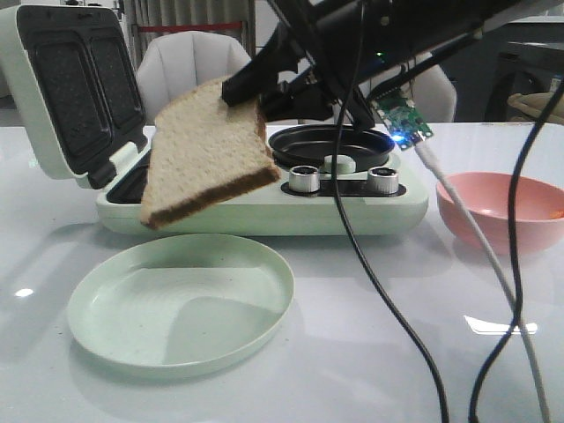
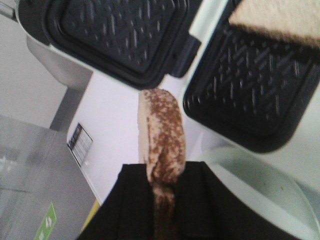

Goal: Make breakfast with bread and shrimp
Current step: 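Carry the bread with the right gripper onto the other square plate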

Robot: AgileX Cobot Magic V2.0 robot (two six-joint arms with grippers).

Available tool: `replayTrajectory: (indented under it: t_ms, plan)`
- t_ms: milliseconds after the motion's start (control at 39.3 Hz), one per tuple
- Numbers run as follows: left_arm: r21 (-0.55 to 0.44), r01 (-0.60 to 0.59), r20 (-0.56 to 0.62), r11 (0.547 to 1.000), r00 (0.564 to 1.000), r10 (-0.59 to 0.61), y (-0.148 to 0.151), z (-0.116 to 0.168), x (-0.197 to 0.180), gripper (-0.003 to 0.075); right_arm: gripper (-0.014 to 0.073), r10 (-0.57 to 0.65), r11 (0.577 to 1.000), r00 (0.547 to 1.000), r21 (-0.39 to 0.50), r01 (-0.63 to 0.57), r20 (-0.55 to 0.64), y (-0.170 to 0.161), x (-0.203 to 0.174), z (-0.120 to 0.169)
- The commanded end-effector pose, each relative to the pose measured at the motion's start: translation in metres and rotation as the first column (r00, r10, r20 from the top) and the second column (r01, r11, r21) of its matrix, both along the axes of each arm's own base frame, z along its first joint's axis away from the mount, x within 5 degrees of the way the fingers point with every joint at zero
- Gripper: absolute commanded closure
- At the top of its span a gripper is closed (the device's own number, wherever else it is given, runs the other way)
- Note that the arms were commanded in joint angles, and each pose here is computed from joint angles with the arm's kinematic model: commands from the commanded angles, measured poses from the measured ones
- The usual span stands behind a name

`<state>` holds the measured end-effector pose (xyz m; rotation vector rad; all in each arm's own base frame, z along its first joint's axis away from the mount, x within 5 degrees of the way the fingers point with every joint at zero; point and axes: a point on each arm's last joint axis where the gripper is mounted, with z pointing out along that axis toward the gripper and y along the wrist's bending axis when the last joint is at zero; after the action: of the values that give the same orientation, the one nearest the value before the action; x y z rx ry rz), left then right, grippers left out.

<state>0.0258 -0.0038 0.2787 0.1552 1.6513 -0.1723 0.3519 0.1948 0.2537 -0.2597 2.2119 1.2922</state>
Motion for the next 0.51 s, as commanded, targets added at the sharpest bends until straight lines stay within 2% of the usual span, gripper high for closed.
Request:
replayTrajectory:
  t_ms: [0,76,153,331,483]
  plan:
    - [-0.042,0.016,0.106,0.999,0.994,-0.011,0.001,0.015,-0.006,0.0097,0.0461,-0.086,0.986,0.994,0.146,0.076,0.064,0.002,0.01,0.033]
    - [-0.042,0.016,0.106,0.999,0.994,-0.011,0.001,0.015,-0.006,0.0097,0.0461,-0.116,0.979,0.991,0.177,0.101,0.072,0.005,0.022,0.033]
    - [-0.042,0.016,0.106,0.999,0.994,-0.011,0.001,0.015,-0.006,0.0097,0.0461,-0.079,0.985,0.988,0.162,0.057,0.131,0.01,0.031,0.031]
    - [-0.042,0.016,0.106,0.999,0.994,-0.011,0.001,0.015,-0.006,0.0097,0.0457,-0.053,0.985,0.984,0.174,0.024,0.168,0.027,0.054,0.026]
    - [-0.042,0.016,0.106,0.999,0.994,-0.011,0.001,0.015,-0.006,0.0097,0.0452,-0.102,0.989,0.972,0.127,0.076,0.211,0.034,0.071,0.024]
